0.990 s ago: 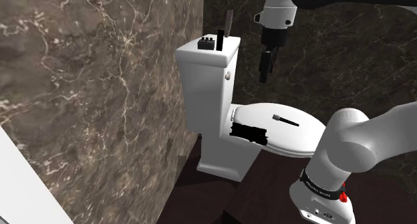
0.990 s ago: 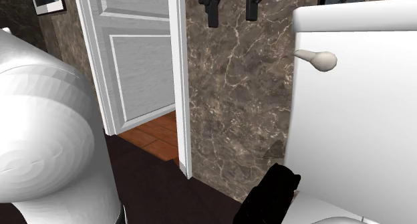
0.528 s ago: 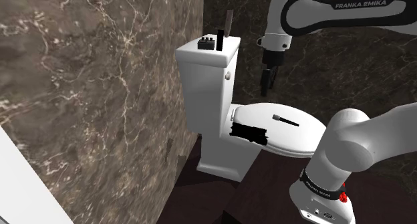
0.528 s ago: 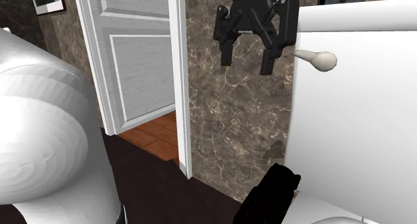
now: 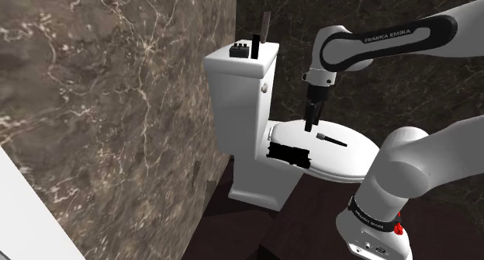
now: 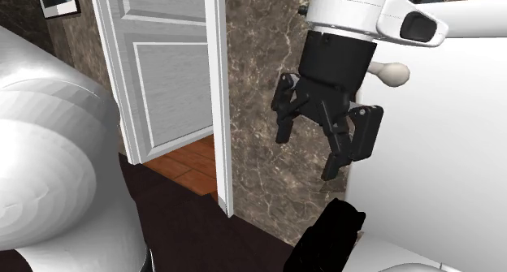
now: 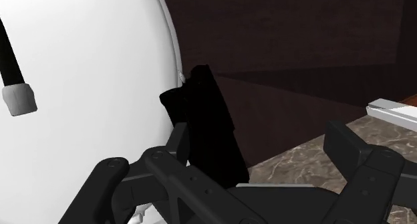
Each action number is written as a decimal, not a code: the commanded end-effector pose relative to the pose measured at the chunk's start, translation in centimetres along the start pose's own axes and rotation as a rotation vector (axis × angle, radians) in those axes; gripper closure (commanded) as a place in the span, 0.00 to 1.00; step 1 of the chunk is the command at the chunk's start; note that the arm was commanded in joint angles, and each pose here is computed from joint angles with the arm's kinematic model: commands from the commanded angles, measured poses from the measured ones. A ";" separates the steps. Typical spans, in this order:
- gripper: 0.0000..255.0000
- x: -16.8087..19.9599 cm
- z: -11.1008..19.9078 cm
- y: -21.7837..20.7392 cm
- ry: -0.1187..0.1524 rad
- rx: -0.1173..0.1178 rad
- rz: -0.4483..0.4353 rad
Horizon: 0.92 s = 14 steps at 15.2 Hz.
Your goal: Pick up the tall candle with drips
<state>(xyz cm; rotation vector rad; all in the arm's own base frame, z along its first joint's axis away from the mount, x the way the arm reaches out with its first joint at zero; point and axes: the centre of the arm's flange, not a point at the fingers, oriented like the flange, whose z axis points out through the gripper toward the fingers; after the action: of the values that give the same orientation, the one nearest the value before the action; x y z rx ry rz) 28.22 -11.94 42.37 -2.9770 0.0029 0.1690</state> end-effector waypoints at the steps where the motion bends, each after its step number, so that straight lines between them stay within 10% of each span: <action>1: 0.00 0.1 2.2 1.8 -0.009 0.033 0.016; 9: 0.00 -0.6 12.1 8.0 -0.050 0.165 0.078; 14: 0.00 -0.4 14.6 8.6 -0.052 0.172 0.081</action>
<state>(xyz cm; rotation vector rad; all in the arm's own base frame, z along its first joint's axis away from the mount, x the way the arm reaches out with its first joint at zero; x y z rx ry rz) 26.15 -18.08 27.26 -2.8017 0.1247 0.2438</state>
